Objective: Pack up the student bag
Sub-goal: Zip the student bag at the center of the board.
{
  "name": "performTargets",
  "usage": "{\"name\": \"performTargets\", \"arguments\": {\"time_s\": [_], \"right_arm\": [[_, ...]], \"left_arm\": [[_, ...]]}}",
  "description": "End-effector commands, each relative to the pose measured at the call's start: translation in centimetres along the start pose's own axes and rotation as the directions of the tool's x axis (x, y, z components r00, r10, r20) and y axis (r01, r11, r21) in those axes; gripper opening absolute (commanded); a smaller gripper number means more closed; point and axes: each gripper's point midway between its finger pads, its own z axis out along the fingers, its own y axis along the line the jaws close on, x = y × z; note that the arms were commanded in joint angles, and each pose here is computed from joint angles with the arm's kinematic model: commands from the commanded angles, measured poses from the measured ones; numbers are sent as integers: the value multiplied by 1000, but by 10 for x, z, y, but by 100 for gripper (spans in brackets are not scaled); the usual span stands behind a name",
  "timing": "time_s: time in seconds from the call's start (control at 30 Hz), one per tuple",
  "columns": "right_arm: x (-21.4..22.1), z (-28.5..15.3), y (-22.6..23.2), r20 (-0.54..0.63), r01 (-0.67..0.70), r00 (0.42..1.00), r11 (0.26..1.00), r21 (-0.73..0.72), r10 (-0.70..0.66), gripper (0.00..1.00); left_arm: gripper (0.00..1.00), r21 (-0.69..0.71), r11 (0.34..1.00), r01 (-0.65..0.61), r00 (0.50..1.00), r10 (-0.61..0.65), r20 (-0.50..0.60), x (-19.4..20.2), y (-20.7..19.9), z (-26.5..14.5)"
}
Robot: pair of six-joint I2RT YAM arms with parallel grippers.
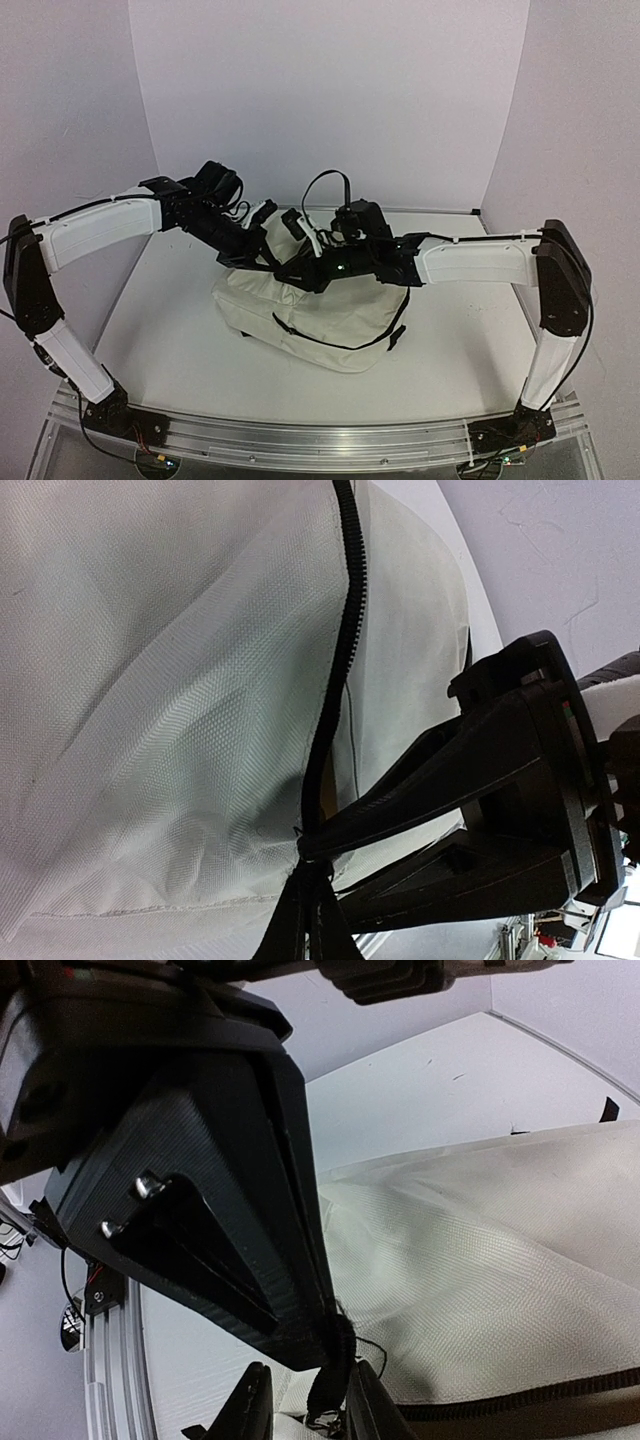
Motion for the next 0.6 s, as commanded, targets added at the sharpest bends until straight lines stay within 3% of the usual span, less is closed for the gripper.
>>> {"name": "performTargets", "arguments": {"time_s": [0.0,0.2,0.27,0.4,0.47,0.57], "right_arm": [[-7,2,5,9,24,1000,999,-28,-23,22],[-5,3,-2,8,23,1000,1000,9,-23,9],[-11,4,-7,23,16,1000,999,37,-17,0],[-23,-4,-6,84,-11,996,999,50,7,0],[-29,-10,-6,119,-31,993,997,64,24,0],[-34,-20,-14,159,-74,986,989,124,54,0]], "left_arm": [[0,39,998,-51,995,47,91,-30,-15,-15],[0,74,996,-59,995,52,82,-28,-20,-15],[0,95,994,-62,996,55,71,-25,-23,-13],[2,92,993,-70,995,62,80,-25,-23,-15],[17,82,994,-71,994,64,85,-24,-22,-16],[49,44,997,-70,993,66,95,-21,-14,-17]]}}
